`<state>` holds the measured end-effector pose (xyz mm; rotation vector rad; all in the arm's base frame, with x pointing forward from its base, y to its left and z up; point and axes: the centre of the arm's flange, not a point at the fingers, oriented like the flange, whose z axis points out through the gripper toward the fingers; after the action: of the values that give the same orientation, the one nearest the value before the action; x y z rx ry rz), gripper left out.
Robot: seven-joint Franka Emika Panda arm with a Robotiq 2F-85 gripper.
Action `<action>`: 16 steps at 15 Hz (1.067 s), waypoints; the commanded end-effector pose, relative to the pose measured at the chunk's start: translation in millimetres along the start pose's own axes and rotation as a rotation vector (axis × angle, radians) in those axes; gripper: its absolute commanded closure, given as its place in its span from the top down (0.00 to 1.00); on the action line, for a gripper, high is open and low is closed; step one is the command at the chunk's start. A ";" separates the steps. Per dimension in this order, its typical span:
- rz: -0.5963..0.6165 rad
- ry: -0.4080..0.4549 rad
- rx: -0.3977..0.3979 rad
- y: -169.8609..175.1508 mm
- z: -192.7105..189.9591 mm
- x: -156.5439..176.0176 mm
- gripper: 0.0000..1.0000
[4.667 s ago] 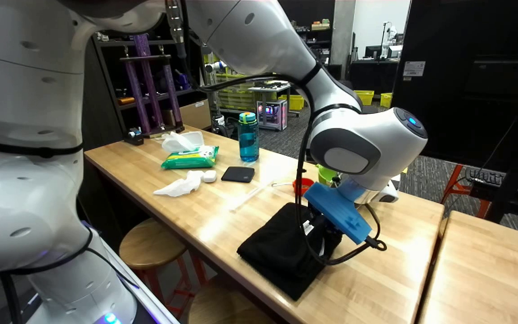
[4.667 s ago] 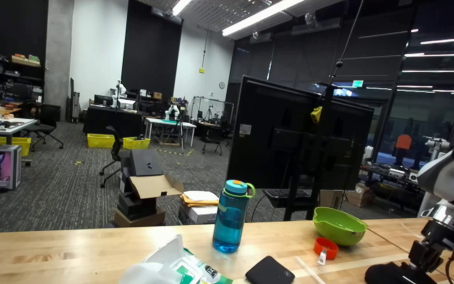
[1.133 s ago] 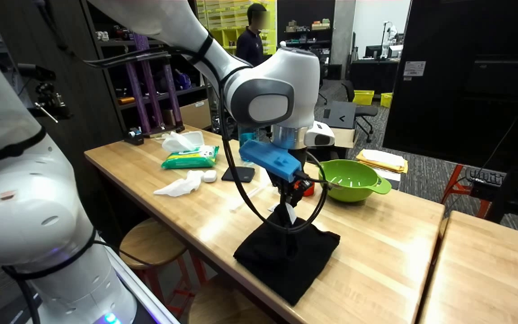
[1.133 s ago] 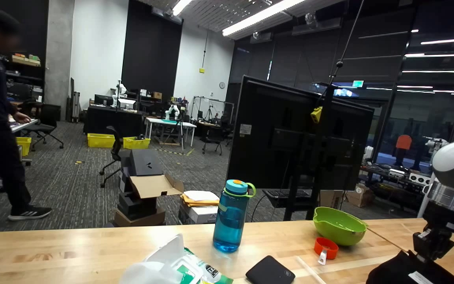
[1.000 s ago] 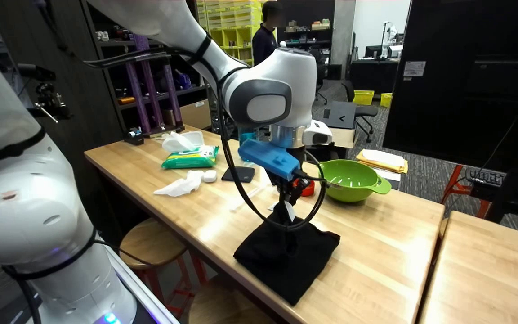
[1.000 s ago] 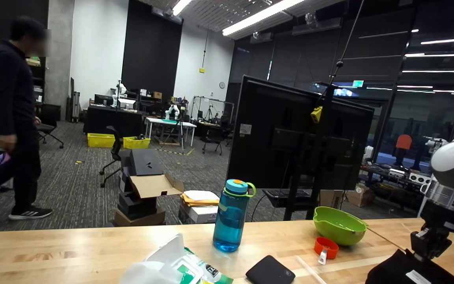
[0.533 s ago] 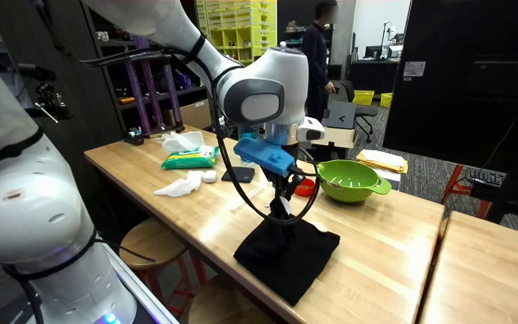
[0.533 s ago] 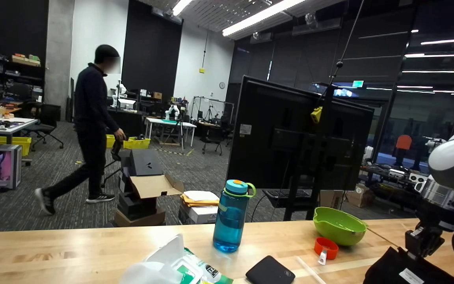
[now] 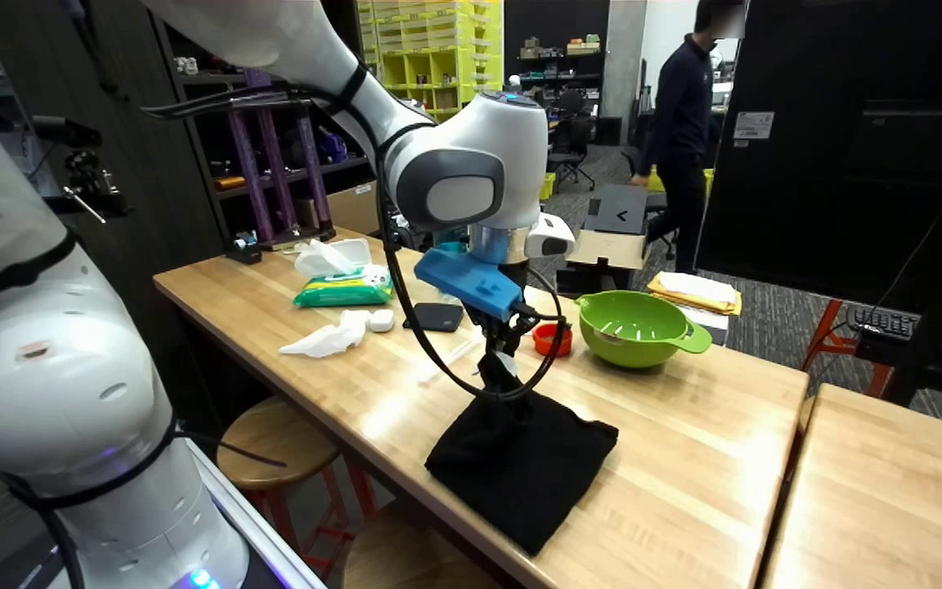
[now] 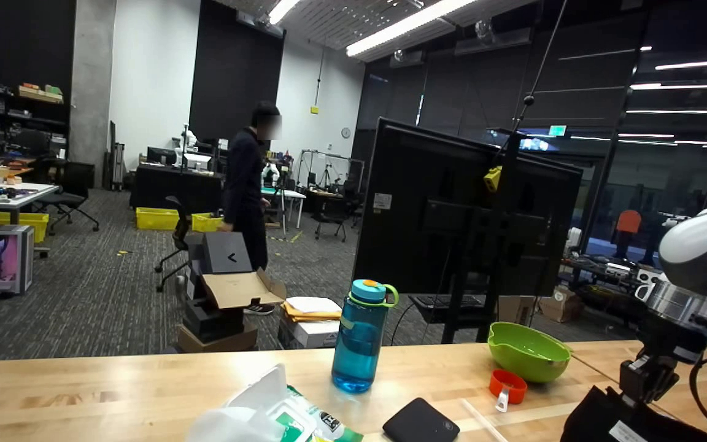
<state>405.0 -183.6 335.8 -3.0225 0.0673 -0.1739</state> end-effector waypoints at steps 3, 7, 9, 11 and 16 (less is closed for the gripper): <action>-0.032 0.025 0.031 -23.7 1.3 -4.3 0.01; -0.052 0.016 0.041 -38.9 4.5 -3.4 0.01; -0.065 0.013 0.045 -45.8 5.9 -3.9 0.03; -0.075 0.008 0.044 -50.8 7.5 -4.9 0.31; -0.094 -0.002 0.049 -60.7 10.2 -6.2 0.61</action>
<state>410.6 -134.5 327.3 -2.9920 -0.0593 -0.1445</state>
